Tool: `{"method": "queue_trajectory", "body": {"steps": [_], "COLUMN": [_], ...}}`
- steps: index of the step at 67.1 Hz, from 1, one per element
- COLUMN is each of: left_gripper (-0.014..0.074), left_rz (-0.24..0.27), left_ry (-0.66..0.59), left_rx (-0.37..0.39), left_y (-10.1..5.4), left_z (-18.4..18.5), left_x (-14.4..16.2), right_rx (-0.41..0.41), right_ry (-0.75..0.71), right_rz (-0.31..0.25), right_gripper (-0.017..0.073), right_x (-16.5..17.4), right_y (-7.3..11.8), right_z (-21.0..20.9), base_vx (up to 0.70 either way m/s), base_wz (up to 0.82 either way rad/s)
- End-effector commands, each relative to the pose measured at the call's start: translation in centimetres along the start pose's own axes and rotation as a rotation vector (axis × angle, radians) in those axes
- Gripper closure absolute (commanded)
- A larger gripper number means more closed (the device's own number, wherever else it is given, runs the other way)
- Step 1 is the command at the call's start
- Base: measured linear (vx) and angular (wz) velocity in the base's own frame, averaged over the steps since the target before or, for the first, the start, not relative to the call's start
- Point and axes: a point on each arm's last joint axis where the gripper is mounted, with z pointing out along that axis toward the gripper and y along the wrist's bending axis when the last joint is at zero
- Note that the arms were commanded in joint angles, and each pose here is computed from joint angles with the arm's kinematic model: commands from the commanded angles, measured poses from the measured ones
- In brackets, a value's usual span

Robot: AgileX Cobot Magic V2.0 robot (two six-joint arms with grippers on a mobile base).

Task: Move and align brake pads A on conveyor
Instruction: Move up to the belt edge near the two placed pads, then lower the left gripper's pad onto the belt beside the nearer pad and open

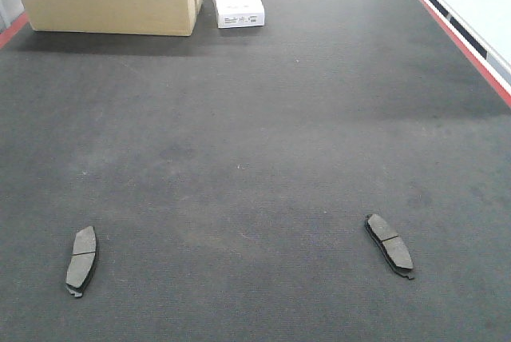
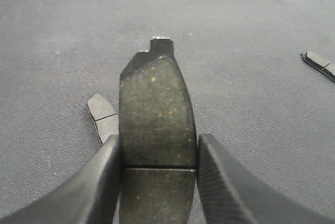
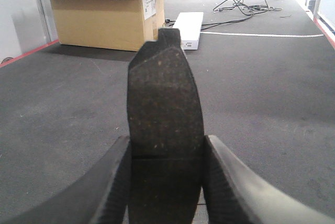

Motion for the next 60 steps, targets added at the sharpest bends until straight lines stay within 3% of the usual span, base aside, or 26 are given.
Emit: {"method": "queue_trajectory", "body": {"steps": [1, 13, 25, 32, 50, 60], "left_gripper": [0.0600, 0.0600, 0.0597, 0.0591, 0.0543, 0.0505], "left_rz": [-0.003, -0.006, -0.127, -0.140, -0.111, -0.154], "left_ry": [-0.108, -0.107, -0.152, -0.174, -0.009, 0.055], "left_rx": [0.032, 0.033, 0.077, 0.096, 0.089, 0.102], "left_y": [-0.3, -0.3, -0.7, -1.2, -2.8, -3.7], "left_z": [-0.5, -0.5, -0.3, 0.9, 9.4, 14.2], "left_x": [-1.5, -1.5, -2.1, -3.1, -4.2, -4.0], "right_rx": [-0.020, -0.020, -0.020, -0.020, -0.020, -0.020], "right_ry": [-0.104, -0.104, -0.104, -0.104, -0.104, -0.104], "right_rz": [-0.028, -0.028, -0.028, -0.028, -0.028, -0.028], "right_gripper": [0.0564, 0.0564, 0.0564, 0.0564, 0.0564, 0.0564], "right_x": [-1.6, -1.6, -1.6, -1.6, -1.6, -1.6], "right_y": [0.2, 0.2, 0.2, 0.2, 0.2, 0.2], "right_z": [-0.2, -0.2, -0.2, -0.2, -0.2, -0.2], "base_vx": [0.00, 0.00, 0.00, 0.00, 0.00, 0.00], "base_wz": [0.00, 0.00, 0.00, 0.00, 0.00, 0.00]}}
